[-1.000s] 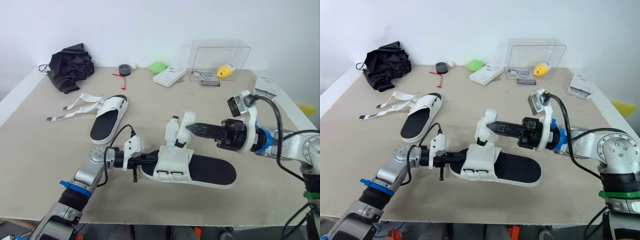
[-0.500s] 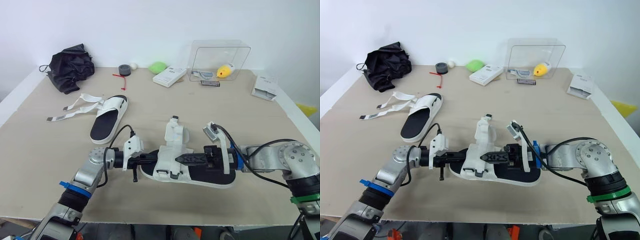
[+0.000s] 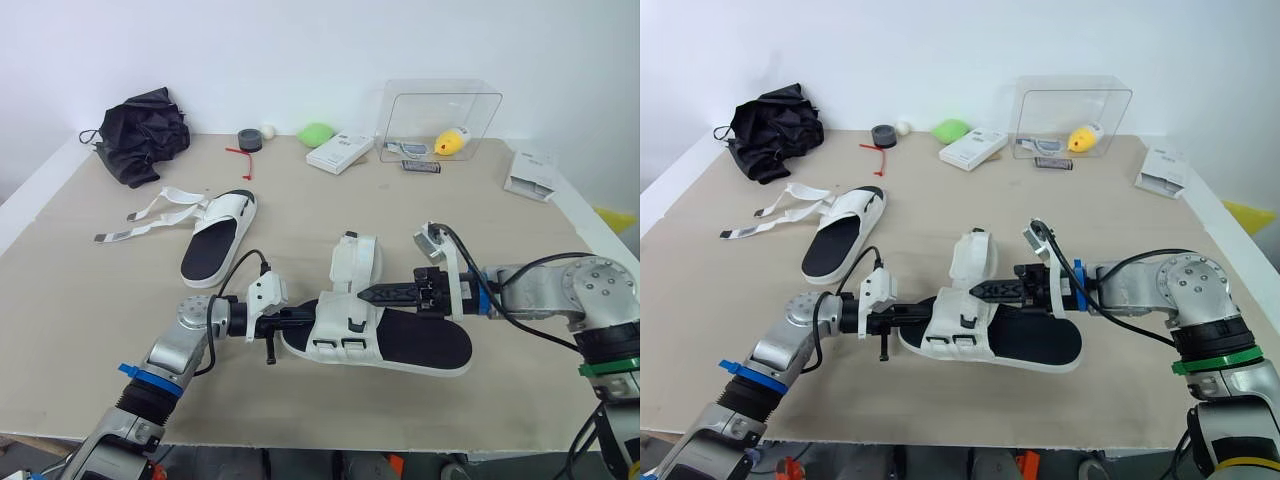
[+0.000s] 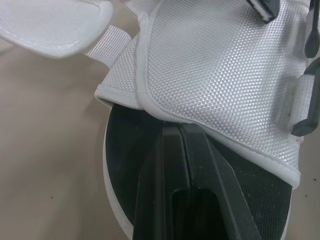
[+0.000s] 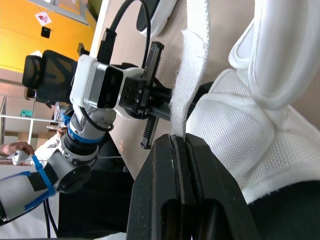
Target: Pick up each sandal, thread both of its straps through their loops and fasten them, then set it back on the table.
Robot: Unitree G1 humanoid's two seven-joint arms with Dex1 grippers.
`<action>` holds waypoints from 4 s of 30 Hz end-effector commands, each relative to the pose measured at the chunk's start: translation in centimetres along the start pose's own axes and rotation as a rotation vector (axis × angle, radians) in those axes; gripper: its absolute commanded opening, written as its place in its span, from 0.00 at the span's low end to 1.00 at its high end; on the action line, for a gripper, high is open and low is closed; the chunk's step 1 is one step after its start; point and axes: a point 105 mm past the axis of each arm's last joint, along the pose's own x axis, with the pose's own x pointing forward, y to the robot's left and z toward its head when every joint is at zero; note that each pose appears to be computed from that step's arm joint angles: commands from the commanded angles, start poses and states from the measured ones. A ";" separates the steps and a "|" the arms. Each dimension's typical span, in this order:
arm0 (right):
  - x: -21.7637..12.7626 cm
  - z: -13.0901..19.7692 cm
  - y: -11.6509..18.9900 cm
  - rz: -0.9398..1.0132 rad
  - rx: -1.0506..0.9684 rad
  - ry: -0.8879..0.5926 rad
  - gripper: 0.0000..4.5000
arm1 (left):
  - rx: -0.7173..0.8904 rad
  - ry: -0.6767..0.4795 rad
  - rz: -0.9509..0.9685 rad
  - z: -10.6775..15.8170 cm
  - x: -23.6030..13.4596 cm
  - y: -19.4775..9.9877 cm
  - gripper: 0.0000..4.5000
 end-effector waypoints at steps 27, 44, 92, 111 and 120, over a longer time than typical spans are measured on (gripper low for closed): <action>0.5 -1.4 2.4 0.118 -0.066 0.061 0.03 | -0.222 0.210 0.028 -7.0 -0.8 -1.7 0.00; -0.2 0.1 3.4 0.139 -0.106 0.065 0.03 | -0.229 0.216 0.031 -7.2 -0.9 -1.8 0.00; 1.4 -5.8 1.5 -0.030 -0.347 0.217 0.03 | -0.251 0.219 0.048 -7.5 -1.3 -1.7 0.00; -4.5 -5.0 3.8 0.089 -0.490 0.159 0.76 | -0.253 0.219 0.038 -7.5 -1.0 -1.7 0.00; -1.5 -10.2 2.2 0.048 -0.396 0.212 0.76 | -0.253 0.216 0.035 -7.5 -0.9 -1.5 0.00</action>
